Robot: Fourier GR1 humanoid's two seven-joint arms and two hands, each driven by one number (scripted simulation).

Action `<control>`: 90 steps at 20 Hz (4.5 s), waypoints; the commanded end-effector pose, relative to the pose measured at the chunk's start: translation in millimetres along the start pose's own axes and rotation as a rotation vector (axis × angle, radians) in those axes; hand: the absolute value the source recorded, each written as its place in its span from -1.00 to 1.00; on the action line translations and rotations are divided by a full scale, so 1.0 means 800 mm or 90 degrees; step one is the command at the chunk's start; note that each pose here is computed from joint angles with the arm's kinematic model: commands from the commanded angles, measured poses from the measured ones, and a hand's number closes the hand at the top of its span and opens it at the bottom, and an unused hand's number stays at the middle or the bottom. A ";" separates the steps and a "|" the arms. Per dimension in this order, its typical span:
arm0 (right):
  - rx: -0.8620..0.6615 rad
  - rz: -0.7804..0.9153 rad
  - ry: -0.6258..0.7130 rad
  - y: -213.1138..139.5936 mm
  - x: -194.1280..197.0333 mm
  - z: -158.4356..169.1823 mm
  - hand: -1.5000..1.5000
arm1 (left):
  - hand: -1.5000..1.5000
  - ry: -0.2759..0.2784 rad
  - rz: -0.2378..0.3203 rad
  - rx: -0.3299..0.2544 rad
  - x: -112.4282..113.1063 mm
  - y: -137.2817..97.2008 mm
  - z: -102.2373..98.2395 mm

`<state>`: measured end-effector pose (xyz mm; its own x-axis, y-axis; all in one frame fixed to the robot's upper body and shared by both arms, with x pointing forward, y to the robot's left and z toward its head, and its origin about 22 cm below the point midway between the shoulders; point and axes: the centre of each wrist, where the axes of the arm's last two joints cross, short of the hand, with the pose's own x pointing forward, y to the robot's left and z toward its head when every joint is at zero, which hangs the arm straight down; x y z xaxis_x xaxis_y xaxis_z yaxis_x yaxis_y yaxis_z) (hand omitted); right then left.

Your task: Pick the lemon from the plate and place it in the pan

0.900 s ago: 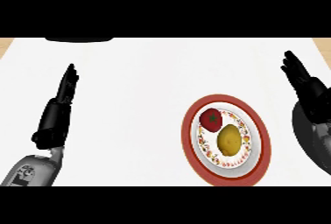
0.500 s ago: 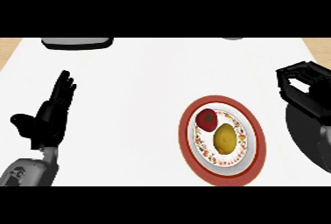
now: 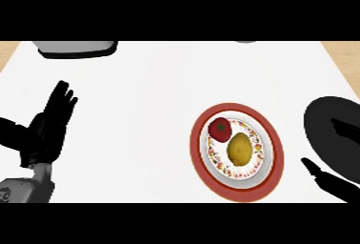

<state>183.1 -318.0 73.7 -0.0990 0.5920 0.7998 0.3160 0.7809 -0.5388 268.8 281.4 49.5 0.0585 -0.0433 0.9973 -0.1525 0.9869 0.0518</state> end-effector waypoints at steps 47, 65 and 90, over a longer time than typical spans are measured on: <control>0.458 0.586 0.200 0.148 0.180 -0.028 -1.00 | 0.00 -0.006 0.009 -0.036 0.019 -0.017 -0.013; 0.491 0.613 0.270 0.177 0.118 -0.069 -1.00 | 0.00 -0.004 0.011 -0.040 0.026 -0.015 -0.008; 0.484 0.540 0.172 0.222 0.051 -0.079 1.00 | 0.00 -0.006 0.007 -0.040 0.011 0.013 -0.007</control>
<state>290.0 -159.1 33.6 0.1083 0.9909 0.0803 -0.4738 0.1224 -0.8721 279.7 282.0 62.2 0.0508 -0.0331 0.9982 -0.0925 0.9950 0.0377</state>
